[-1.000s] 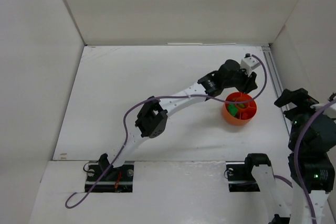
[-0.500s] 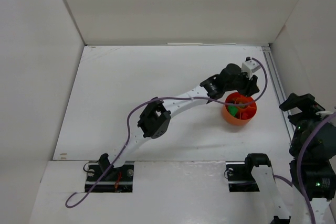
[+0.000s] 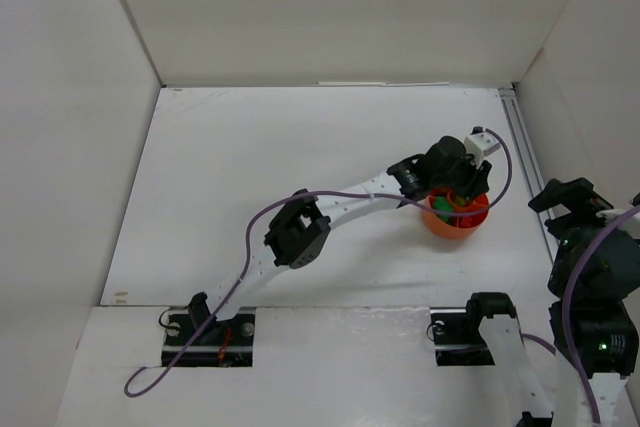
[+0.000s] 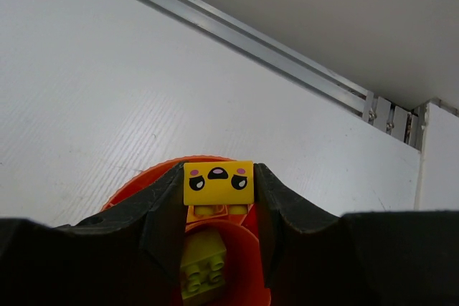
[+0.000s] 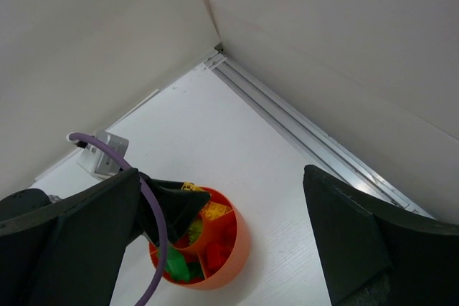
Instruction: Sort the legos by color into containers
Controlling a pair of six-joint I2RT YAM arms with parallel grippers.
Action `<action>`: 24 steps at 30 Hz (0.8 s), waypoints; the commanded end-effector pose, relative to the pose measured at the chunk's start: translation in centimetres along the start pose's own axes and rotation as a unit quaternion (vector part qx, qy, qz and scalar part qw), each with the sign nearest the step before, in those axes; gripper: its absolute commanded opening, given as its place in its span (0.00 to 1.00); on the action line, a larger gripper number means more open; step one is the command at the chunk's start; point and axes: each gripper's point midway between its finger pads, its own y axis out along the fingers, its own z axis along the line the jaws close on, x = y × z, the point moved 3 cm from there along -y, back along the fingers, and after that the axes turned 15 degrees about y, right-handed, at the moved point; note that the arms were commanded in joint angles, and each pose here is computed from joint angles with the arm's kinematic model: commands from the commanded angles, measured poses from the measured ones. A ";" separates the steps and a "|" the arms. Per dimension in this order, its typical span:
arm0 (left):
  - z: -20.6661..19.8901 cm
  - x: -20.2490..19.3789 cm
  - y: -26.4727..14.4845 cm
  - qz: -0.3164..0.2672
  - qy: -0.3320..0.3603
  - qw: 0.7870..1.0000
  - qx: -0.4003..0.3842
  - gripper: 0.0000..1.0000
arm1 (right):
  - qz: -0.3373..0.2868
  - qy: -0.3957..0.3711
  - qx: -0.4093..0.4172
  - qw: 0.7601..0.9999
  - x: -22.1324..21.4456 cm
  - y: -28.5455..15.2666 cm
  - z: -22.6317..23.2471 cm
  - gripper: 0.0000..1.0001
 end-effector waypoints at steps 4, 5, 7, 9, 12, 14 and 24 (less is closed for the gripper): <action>0.3 2.0 -0.6 -0.022 0.014 1.000 0.003 0.08 | -0.013 -0.001 0.006 1.000 0.3 0.0 0.0 1.00; 0.1 1.8 -0.7 -0.018 0.013 1.000 -0.002 0.10 | -0.013 -0.001 0.006 1.000 0.3 0.0 0.0 1.00; 0.1 1.4 -0.6 -0.013 0.012 1.000 -0.002 0.16 | -0.013 -0.001 0.006 1.000 0.3 0.0 0.0 1.00; 0.0 1.4 -0.6 -0.014 0.012 1.000 -0.007 0.25 | -0.013 -0.005 0.006 1.000 0.4 0.0 0.0 1.00; -0.2 1.4 -0.6 -0.014 0.012 1.000 -0.012 0.37 | -0.013 -0.005 0.006 1.000 0.4 0.0 0.0 1.00; -0.2 1.4 -0.6 -0.014 0.012 1.000 -0.012 0.41 | -0.016 -0.003 0.008 1.000 0.5 -0.2 -0.1 1.00; -0.6 3.1 -1.5 -0.028 0.016 0.999 -0.024 0.48 | -0.013 -0.005 0.006 1.000 0.2 -0.1 -0.2 1.00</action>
